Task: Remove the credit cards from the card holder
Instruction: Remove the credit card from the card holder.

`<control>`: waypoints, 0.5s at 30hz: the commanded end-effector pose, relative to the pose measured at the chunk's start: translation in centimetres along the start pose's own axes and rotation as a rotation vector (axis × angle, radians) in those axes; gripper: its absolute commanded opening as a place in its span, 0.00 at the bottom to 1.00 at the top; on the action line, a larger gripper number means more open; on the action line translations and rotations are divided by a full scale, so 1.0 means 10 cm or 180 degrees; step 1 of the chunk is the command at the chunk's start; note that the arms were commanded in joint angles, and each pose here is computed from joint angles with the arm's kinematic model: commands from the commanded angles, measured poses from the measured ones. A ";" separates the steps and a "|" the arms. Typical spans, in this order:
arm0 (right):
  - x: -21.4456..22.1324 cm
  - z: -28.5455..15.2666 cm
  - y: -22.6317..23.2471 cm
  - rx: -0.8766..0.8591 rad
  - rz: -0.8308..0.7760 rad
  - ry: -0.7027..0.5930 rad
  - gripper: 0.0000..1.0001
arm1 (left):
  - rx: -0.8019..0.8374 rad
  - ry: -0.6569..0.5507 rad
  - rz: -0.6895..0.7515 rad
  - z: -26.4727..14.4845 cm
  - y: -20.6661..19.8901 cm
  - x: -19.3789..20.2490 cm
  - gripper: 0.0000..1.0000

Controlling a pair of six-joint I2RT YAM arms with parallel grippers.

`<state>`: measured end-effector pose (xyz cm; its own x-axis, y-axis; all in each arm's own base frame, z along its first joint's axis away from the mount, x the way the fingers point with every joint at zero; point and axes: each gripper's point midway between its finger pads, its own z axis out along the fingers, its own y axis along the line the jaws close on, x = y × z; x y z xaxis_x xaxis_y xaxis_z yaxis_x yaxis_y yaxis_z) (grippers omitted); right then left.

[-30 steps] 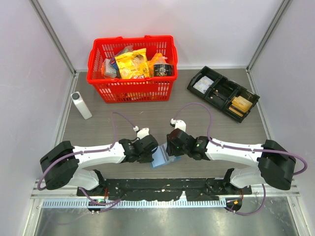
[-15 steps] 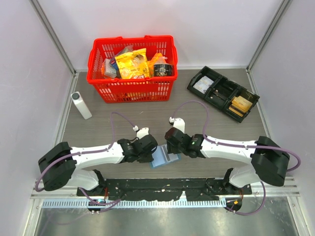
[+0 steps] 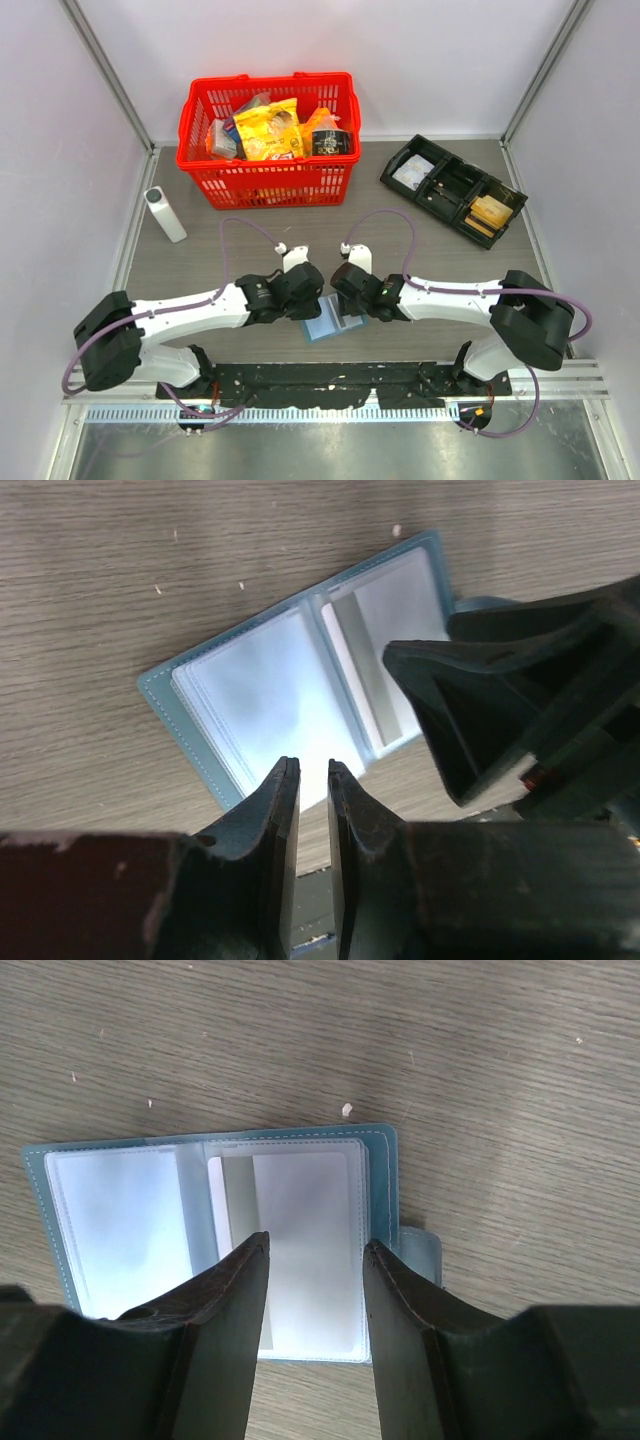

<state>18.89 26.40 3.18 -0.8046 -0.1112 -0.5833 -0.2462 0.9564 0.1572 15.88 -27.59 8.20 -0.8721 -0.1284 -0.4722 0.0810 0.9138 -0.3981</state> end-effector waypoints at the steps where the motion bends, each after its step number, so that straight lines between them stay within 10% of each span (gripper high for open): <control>1: -0.07 0.03 0.05 -0.0042 0.0051 -0.0116 0.48 | -0.0056 -0.0020 0.0101 0.14 -0.04 -0.01 0.21; 15: -0.03 0.03 -0.06 0.0113 0.0043 -0.0086 0.47 | -0.0367 0.0168 0.0097 0.32 0.27 0.24 0.21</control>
<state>18.85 26.71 2.99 -0.8065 -0.1077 -0.5814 -0.2507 0.9528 0.1713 15.50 -26.92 4.06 -0.8997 -0.0761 -0.4298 0.0610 0.9531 -0.2964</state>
